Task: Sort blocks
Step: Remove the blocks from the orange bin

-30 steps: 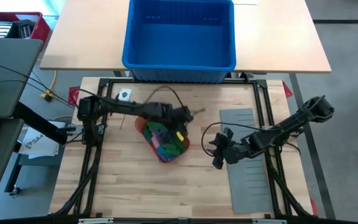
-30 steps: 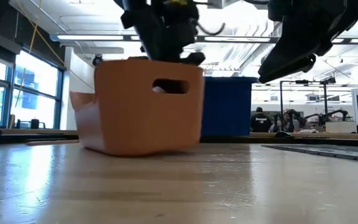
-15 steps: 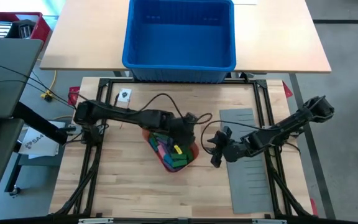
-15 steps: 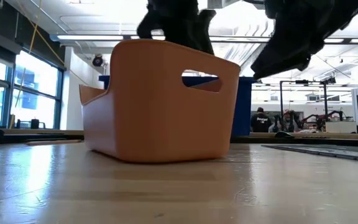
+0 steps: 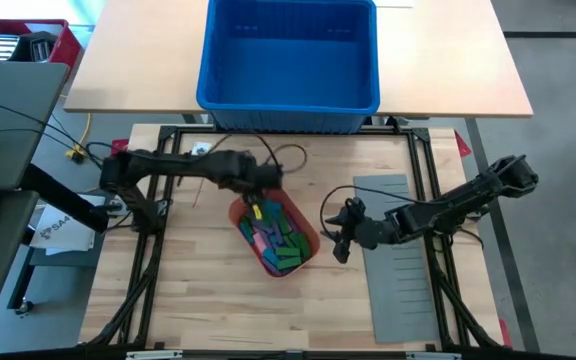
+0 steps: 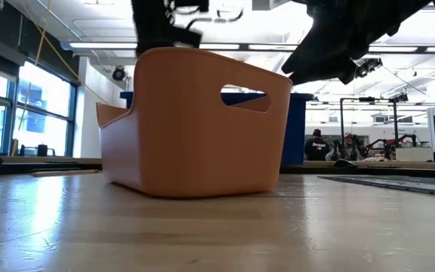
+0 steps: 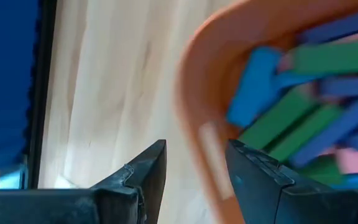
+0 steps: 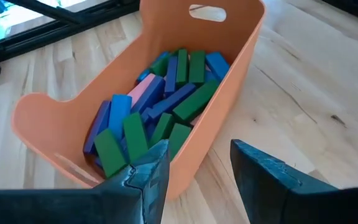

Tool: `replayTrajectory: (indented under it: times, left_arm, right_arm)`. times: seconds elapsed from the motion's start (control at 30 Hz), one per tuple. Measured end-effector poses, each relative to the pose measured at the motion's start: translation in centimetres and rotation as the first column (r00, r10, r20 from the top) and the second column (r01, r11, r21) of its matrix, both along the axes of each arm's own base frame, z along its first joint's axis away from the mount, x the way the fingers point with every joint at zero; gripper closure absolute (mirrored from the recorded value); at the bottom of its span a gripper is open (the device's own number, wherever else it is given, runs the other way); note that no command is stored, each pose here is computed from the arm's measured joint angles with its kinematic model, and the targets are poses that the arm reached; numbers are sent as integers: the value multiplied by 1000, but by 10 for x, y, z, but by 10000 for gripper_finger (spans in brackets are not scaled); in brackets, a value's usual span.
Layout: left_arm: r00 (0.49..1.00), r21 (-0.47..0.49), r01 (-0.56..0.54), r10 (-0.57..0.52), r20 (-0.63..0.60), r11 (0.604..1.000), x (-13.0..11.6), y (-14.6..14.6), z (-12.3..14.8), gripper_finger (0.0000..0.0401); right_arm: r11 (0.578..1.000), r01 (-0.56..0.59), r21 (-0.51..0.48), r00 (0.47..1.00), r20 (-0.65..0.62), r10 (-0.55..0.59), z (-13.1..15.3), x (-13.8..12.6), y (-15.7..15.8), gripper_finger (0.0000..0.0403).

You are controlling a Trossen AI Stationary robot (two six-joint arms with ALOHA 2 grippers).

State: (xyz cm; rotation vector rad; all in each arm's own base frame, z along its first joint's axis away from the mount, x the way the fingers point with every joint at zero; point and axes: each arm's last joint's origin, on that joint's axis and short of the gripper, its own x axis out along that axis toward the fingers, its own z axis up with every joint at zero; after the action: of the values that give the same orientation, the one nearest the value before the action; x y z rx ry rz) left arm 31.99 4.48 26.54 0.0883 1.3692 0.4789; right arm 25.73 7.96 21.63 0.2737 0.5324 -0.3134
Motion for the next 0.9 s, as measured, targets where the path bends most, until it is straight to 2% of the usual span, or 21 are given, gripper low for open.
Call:
replayTrajectory:
  times: [0.1,0.2,0.27,0.4,0.53,0.63,0.73,0.83,0.9]
  left_arm:
    - [999,-41,-25,26,24,999,-10,20,-10,242]
    - [996,-158,33,-19,91,987,-14,32,-21,242]
    - [990,-190,64,-38,135,980,-12,36,-30,242]
    - [984,-154,130,-108,142,980,-11,44,-42,251]
    - [961,-114,253,-236,142,961,-3,48,-53,291]
    - [912,-54,375,-357,203,926,7,50,-51,346]
    - [823,28,507,-493,282,862,17,48,-44,390]
    - [735,110,592,-591,332,799,25,45,-38,381]
    - [708,157,592,-603,367,790,30,44,-34,373]
  right_arm:
    - [1000,-8,7,1000,1,8,0,0,0,238]
    - [999,-26,19,1000,1,26,0,0,1,238]
    - [999,-49,19,999,3,49,1,1,2,238]
    - [994,-110,-1,994,-1,110,2,2,3,238]
    - [972,-231,-38,973,-14,231,-1,6,7,238]
    - [947,-316,-63,948,5,317,-7,15,12,238]
    - [935,-344,-83,939,-5,345,-12,29,18,238]
    - [925,-367,-96,930,-6,368,-13,48,26,238]
    - [919,-380,-109,925,-25,380,-16,63,31,238]
